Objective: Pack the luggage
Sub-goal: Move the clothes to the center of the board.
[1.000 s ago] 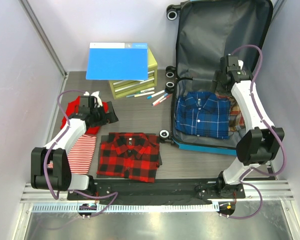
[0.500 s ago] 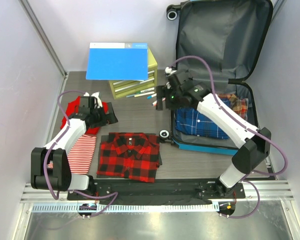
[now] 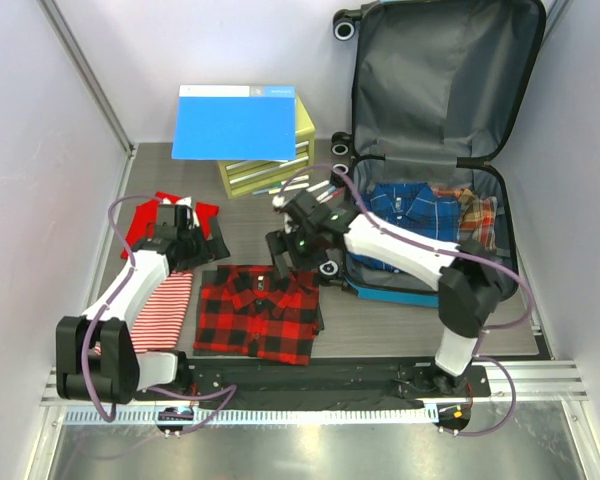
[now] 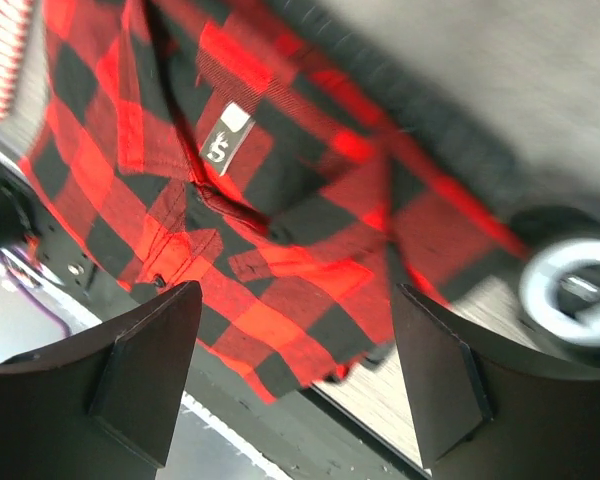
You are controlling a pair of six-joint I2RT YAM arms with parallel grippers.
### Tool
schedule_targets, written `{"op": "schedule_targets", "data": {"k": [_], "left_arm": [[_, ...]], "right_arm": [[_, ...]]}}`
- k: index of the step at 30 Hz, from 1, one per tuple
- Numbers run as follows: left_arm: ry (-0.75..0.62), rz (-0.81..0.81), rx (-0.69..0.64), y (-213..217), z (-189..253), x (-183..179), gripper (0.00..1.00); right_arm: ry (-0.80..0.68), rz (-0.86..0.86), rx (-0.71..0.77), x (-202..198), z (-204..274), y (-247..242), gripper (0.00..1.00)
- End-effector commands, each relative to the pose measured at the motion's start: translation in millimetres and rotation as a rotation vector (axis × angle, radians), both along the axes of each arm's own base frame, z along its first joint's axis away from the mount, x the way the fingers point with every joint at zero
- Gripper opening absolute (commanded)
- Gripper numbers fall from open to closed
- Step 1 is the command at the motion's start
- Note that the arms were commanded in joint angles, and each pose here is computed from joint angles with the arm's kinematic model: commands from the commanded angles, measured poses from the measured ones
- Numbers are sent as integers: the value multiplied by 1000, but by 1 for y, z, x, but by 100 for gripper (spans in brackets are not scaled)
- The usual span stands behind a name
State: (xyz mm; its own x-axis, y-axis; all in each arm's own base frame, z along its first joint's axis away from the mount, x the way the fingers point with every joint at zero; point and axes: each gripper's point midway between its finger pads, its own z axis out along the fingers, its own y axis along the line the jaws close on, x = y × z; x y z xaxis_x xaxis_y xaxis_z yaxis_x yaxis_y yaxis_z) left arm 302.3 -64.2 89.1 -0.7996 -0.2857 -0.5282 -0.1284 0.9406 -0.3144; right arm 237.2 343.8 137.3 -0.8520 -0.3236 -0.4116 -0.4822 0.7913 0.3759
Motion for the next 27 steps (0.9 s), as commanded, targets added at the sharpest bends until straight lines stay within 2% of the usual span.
{"op": "schedule_targets", "data": {"k": [1,7,12,17,19,27], "left_arm": [[66,73,-14,-1,-6,-25,96],[117,89,-59,-16,-15,-45,96],[162,102,-74,-20,-31,-44,97],[195,123,-114,-29,-51,-28,97],[166,117,-140,-33,-51,-17,97],[108,138,-129,-35,-52,25,98]], "right_arm": [[29,141,-3,-24,-25,31,82],[76,225,-58,-45,-65,47,81],[52,147,-178,-31,-101,38,80],[-15,43,-252,-9,-115,32,80],[-53,2,-284,7,-119,27,81],[-38,-72,-249,42,-121,32,81]]}}
